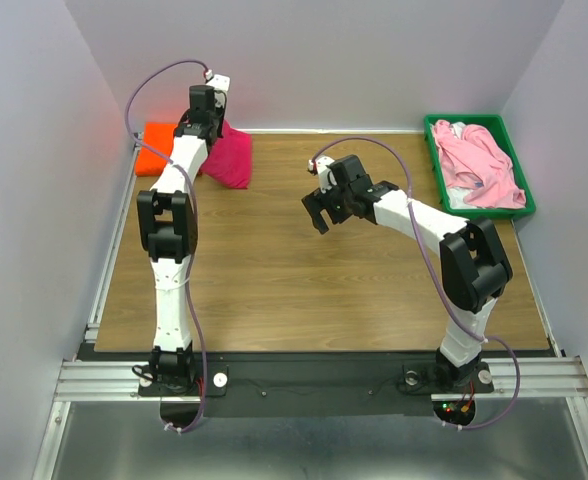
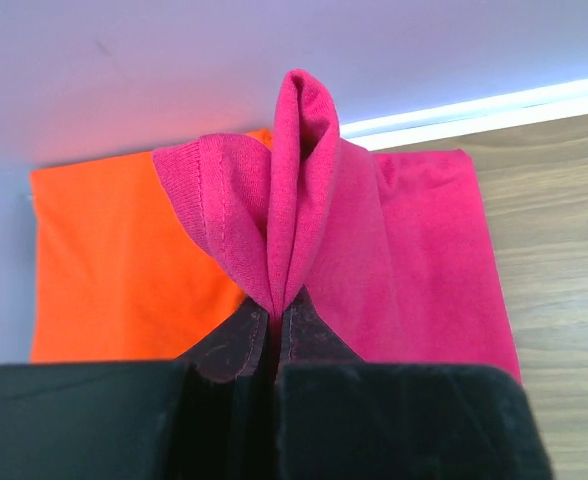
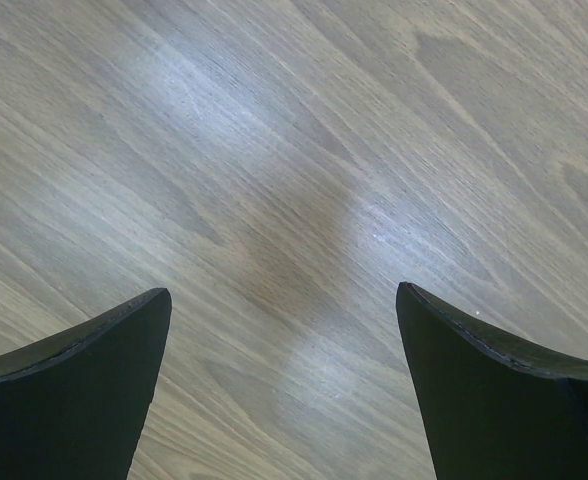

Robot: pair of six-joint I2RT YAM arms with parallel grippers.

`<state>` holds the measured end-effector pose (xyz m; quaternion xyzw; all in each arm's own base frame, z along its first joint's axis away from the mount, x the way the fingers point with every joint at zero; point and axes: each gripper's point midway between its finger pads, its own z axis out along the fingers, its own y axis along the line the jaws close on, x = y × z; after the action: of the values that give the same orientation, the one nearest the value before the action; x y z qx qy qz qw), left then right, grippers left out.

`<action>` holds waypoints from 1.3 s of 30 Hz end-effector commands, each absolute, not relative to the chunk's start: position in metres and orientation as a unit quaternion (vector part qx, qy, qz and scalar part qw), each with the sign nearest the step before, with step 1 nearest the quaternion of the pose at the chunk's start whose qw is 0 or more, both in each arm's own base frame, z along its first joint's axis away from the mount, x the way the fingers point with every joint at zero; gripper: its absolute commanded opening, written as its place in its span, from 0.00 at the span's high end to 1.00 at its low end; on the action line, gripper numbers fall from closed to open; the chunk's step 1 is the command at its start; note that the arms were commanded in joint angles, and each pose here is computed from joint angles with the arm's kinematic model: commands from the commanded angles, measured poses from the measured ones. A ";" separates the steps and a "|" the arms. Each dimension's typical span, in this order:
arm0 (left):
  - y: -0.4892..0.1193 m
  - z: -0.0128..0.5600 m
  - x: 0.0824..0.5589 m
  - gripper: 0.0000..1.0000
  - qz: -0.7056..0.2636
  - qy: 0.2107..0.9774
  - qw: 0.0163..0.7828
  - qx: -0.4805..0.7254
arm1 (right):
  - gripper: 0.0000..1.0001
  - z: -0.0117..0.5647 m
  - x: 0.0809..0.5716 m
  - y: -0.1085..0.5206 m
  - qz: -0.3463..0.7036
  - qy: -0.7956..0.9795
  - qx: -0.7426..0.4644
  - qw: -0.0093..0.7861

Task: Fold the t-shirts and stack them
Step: Neatly place the folded tshirt to the corner

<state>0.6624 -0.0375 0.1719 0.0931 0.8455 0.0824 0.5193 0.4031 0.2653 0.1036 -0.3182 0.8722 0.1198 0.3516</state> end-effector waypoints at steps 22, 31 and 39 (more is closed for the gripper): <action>-0.009 0.329 0.670 1.00 0.149 0.730 0.656 0.123 | 0.00 0.110 0.409 0.270 0.123 0.866 -0.320 0.363; -0.007 0.354 0.659 1.00 0.148 0.719 0.667 0.125 | 0.00 0.107 0.409 0.270 0.125 0.867 -0.321 0.360; -0.012 0.356 0.652 1.00 0.134 0.722 0.665 0.133 | 0.00 0.104 0.410 0.272 0.126 0.868 -0.321 0.358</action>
<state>0.6708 -0.0147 0.2648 0.1424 0.7784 0.1293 0.5975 0.4022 0.2660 0.0950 -0.3204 0.8750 0.1207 0.3422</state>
